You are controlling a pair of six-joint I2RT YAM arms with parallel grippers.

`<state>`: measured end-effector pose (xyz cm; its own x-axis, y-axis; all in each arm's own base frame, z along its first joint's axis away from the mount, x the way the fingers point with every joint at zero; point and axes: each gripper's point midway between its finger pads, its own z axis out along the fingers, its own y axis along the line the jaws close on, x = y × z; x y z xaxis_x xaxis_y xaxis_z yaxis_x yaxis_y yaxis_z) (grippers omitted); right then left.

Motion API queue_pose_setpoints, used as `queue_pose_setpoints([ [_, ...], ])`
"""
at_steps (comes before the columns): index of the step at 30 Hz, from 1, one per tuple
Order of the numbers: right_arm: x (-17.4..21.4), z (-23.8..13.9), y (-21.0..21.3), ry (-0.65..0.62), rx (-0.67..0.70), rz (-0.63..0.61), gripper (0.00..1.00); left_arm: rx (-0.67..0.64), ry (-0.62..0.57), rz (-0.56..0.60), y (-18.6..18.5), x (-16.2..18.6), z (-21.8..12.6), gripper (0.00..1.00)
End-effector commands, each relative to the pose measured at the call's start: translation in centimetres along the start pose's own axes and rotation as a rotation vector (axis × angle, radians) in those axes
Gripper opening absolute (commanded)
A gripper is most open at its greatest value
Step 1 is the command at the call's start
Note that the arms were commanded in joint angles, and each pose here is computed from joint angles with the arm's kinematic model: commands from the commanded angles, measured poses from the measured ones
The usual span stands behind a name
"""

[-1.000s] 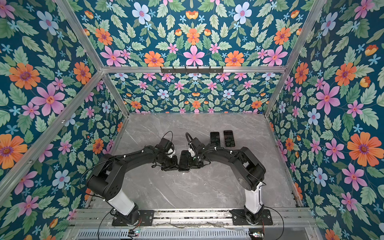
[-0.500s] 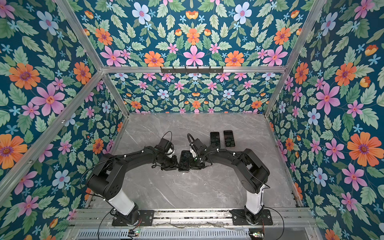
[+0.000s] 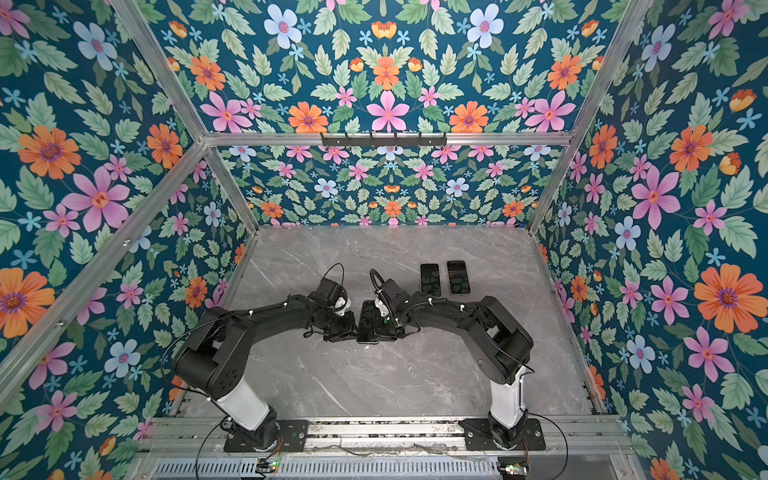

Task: Put the phone into the phone case
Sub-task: 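Keep pressing the phone edge into the case with both grippers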

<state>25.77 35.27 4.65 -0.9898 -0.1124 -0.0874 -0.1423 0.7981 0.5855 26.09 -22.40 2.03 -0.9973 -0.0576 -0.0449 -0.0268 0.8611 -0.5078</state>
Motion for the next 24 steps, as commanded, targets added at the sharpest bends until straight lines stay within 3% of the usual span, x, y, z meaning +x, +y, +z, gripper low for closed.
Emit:
queue_pose_setpoints([
  [1, 0.0, 0.1, 0.1, 0.003, -0.001, 0.015, 0.25, -0.033, 0.012, -0.017, 0.9, 0.5, 0.2, 0.22],
  [12, -0.3, -1.6, -2.2, -0.064, 0.169, -0.014, 0.20, -0.005, 0.012, -0.024, 0.6, 0.6, 0.5, 0.28],
  [24, 0.0, -0.3, -1.9, -0.027, 0.139, 0.002, 0.20, 0.003, 0.013, -0.029, 0.7, 0.7, 0.6, 0.30],
])
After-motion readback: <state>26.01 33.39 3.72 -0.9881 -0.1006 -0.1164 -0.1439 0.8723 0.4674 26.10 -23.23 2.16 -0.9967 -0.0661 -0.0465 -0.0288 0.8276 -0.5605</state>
